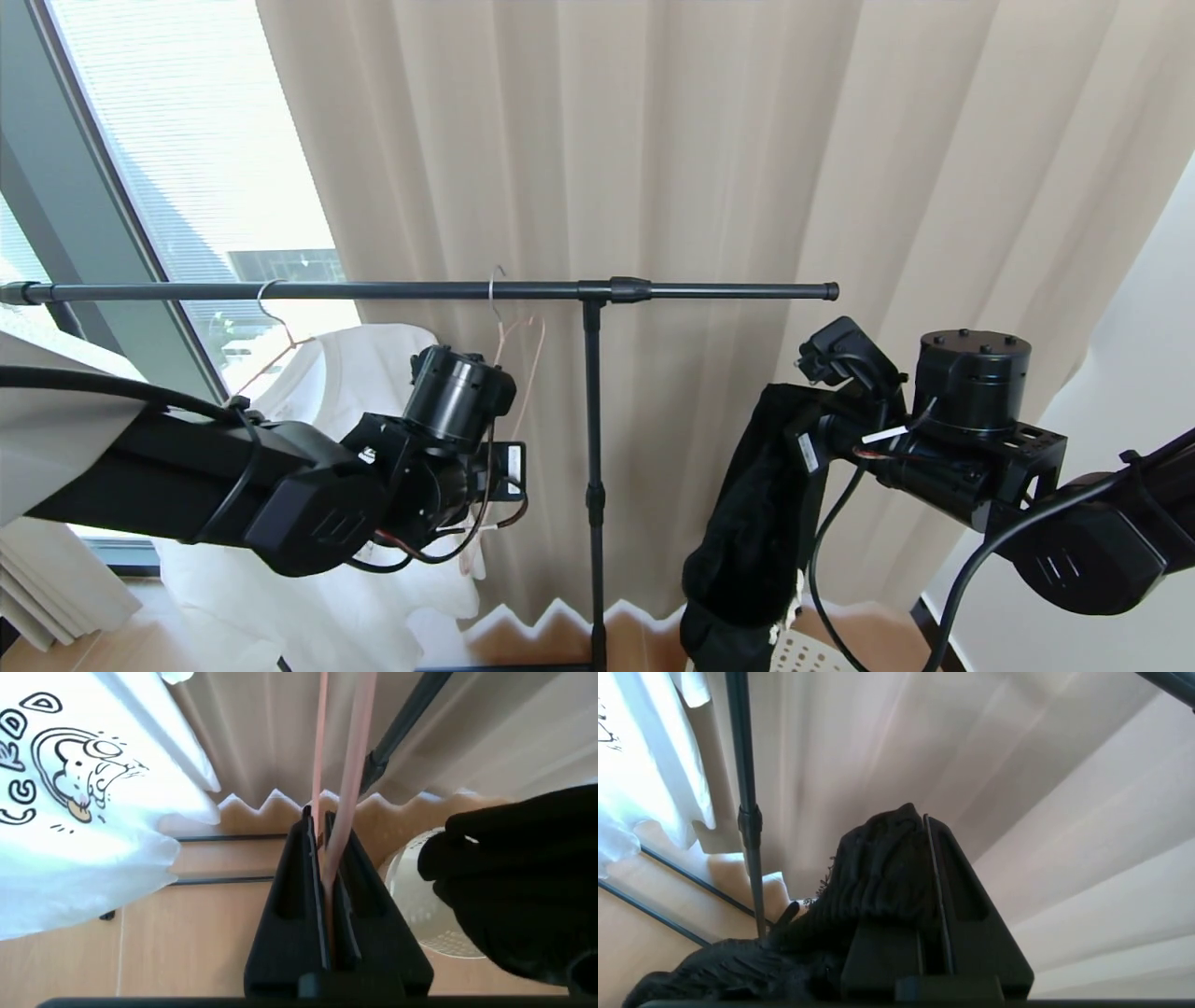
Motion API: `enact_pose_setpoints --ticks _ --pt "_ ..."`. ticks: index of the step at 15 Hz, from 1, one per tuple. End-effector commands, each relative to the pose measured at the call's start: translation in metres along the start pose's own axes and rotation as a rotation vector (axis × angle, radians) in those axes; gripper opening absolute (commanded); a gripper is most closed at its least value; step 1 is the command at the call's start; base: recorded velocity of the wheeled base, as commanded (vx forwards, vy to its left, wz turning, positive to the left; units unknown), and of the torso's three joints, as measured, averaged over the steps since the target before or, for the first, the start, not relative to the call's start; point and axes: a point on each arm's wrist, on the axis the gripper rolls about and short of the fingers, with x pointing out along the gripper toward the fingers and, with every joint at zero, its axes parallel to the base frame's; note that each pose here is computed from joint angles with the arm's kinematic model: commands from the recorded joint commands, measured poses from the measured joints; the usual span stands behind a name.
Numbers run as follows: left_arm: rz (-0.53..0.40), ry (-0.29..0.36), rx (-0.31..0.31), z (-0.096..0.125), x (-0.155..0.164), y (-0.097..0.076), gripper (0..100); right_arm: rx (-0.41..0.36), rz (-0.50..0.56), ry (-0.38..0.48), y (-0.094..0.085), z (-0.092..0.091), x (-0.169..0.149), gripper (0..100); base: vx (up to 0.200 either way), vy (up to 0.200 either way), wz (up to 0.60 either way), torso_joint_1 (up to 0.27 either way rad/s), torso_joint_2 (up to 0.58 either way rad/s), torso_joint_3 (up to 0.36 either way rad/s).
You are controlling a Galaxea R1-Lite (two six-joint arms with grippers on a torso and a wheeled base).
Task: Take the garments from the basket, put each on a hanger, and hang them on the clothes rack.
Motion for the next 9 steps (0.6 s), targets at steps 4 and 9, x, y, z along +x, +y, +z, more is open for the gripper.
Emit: enact_pose_setpoints --ticks 4,9 --pt "-0.005 0.011 0.066 -0.019 -0.039 0.022 0 -0.002 0.002 -0.002 0.000 0.001 0.000 0 0.000 0.000 0.00 0.000 0.00 0.000" --pt "-0.001 0.035 0.158 -0.042 -0.068 0.043 0 -0.010 0.017 -0.012 0.006 0.003 -0.003 0 0.000 0.000 0.00 0.000 0.00 0.000"
